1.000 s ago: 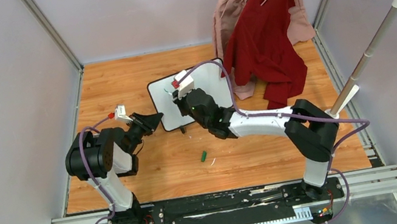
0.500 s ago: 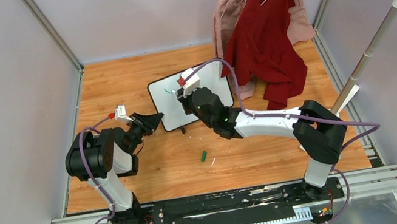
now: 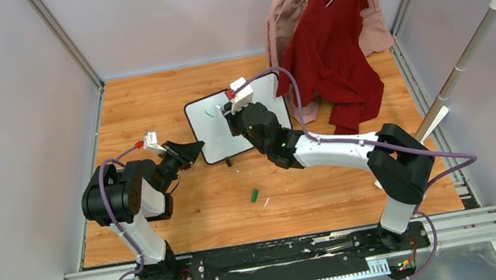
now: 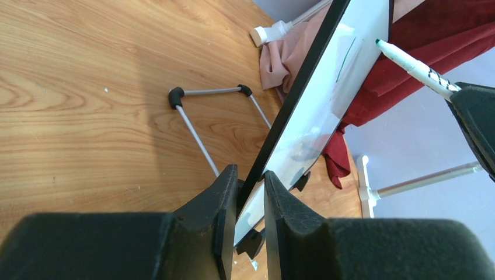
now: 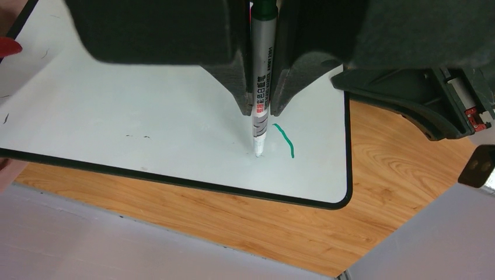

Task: Write a sentence on the whiteboard

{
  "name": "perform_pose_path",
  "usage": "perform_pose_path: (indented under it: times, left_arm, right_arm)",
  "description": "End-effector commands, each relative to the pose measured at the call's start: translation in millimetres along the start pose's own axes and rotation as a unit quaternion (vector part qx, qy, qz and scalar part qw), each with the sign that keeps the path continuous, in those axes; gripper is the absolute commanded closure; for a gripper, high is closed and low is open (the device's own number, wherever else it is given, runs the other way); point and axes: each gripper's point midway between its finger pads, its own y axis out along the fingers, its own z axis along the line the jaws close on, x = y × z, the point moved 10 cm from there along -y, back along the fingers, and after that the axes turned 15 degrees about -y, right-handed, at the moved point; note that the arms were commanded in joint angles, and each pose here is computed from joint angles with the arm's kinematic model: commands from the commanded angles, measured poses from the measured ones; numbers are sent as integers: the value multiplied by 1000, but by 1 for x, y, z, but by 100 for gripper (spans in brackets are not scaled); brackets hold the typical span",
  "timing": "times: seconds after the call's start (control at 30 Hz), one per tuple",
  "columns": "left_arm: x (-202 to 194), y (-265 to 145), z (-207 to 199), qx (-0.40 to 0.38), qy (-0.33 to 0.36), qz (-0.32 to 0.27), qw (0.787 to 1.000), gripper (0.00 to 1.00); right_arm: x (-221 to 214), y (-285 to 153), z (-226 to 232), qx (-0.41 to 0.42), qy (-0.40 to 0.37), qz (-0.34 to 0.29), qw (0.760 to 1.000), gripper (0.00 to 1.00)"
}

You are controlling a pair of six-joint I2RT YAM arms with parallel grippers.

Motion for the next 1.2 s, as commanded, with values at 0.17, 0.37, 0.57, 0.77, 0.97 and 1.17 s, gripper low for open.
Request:
perform_pose_path:
  times: [0.17, 0.37, 0.57, 0.77, 0.97, 1.17]
  left_arm:
    - [1, -2, -4, -10, 15, -9, 1000, 87]
    - [1, -3, -4, -11, 15, -9, 1000, 87]
    - [2, -3, -5, -13, 16, -10, 1000, 87]
    - [2, -3, -6, -14, 16, -10, 1000, 88]
    - [2, -3, -6, -14, 16, -10, 1000, 88]
    - [2, -3, -6, -13, 15, -10, 1000, 88]
  right_arm:
    - [5, 13, -3, -5, 17, -7, 1000, 100]
    - [0, 13, -1, -3, 16, 4, 1000, 100]
    - [-4, 12, 1, 8, 18, 11, 1000, 100]
    - [-10, 10, 4, 20, 22, 21, 999, 100]
    - [-16, 7, 4, 23, 22, 30, 999, 100]
    - [-23, 3, 5, 26, 24, 40, 999, 100]
